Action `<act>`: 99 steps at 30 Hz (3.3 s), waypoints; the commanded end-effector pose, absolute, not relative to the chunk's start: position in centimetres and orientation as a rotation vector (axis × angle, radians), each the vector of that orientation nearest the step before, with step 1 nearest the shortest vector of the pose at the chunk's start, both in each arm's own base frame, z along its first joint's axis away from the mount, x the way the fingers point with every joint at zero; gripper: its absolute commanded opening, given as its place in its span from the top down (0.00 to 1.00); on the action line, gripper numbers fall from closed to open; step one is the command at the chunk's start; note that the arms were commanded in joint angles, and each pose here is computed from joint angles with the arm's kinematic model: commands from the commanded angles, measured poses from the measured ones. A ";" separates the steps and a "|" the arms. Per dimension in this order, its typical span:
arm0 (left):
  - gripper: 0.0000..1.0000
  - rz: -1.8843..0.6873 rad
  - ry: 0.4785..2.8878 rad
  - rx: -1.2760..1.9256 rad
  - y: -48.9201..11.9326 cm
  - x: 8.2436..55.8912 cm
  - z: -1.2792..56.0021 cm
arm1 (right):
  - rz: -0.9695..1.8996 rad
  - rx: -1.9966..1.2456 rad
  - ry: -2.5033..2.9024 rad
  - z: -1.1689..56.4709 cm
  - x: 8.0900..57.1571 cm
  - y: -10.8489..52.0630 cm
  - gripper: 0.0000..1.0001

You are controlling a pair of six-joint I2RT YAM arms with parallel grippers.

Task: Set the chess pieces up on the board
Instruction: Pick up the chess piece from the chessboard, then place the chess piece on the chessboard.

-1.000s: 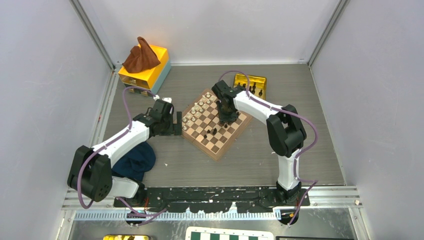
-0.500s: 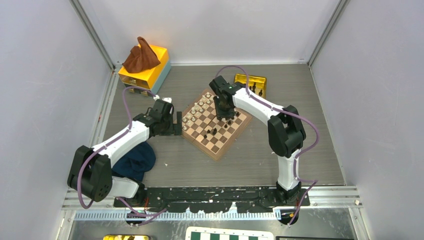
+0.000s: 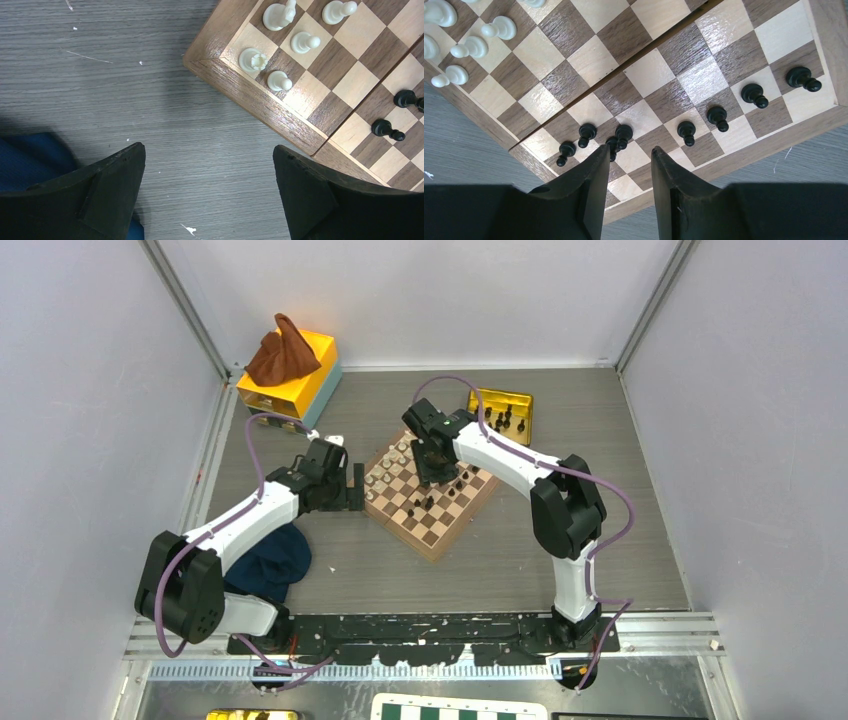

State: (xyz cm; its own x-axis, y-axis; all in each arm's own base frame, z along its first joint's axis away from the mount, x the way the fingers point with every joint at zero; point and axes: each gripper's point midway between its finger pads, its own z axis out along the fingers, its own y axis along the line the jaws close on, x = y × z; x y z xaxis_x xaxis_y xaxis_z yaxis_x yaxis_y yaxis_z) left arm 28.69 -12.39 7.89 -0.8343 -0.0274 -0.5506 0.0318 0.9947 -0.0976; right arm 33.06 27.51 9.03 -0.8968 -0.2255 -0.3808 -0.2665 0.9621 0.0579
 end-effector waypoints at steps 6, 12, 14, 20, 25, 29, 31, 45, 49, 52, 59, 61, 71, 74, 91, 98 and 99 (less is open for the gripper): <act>0.01 -0.182 2.504 -0.008 -13.0 29.8 8.8 | 0.194 -0.357 2.702 10.2 33.3 28.6 0.58; 0.01 -0.182 2.505 -0.009 -13.0 29.8 8.8 | 0.196 -0.359 2.720 9.4 33.0 28.6 0.57; 0.01 -0.181 2.506 -0.009 -13.0 29.8 8.8 | 0.197 -0.361 2.725 9.1 33.0 28.6 0.57; 0.01 -0.179 2.508 -0.008 -13.0 29.8 8.7 | 0.201 -0.368 2.738 8.4 32.7 28.8 0.57; 0.01 -0.178 2.511 -0.008 -13.0 29.8 8.6 | 0.199 -0.371 2.750 7.8 32.5 28.9 0.57; 0.01 -0.178 2.512 -0.008 -13.0 29.8 8.5 | 0.198 -0.375 2.756 7.5 32.3 28.9 0.57; 0.01 -0.177 2.513 -0.008 -13.0 29.8 8.5 | 0.197 -0.375 2.761 7.3 32.2 28.9 0.57; 0.01 -0.174 2.516 -0.009 -13.0 29.8 8.4 | 0.195 -0.378 2.774 6.4 32.0 28.9 0.64; 0.01 -0.174 2.516 -0.008 -13.0 29.9 8.4 | 0.192 -0.381 2.772 6.5 32.1 28.9 0.73; 0.01 -0.174 2.516 -0.008 -13.0 29.9 8.4 | 0.190 -0.377 2.765 6.8 32.2 28.8 0.79; 0.01 -0.177 2.515 -0.005 -13.1 29.9 8.5 | 0.174 -0.377 2.747 7.6 32.4 28.6 0.93; 0.01 -0.178 2.514 -0.005 -13.1 29.9 8.5 | 0.167 -0.375 2.736 8.0 32.5 28.5 0.93; 0.01 -0.190 2.514 -0.001 -13.3 29.9 8.5 | 0.121 -0.364 2.712 9.1 32.6 27.5 0.94; 0.01 -0.193 2.515 -0.001 -13.3 29.9 8.6 | 0.112 -0.359 2.711 9.1 32.4 27.2 0.94; 0.01 -0.199 2.519 -0.002 -13.4 29.8 8.4 | 0.091 -0.332 2.724 8.7 31.5 26.2 0.94; 0.01 -0.199 2.523 -0.002 -13.4 29.7 8.4 | 0.097 -0.325 2.729 8.4 31.1 26.1 0.94; 0.01 -0.200 2.522 -0.003 -13.4 29.8 8.4 | 0.098 -0.323 2.729 8.3 31.1 26.1 0.94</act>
State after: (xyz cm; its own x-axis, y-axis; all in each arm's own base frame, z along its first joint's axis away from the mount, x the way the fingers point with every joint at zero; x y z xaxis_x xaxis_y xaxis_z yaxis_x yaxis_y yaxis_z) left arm 28.63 -12.86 7.57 -0.8424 -0.0254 -0.5383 0.0436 0.9924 -0.1150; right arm 30.54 25.46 5.56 -0.9211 -0.2403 -0.3063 -0.2475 0.9688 -0.0158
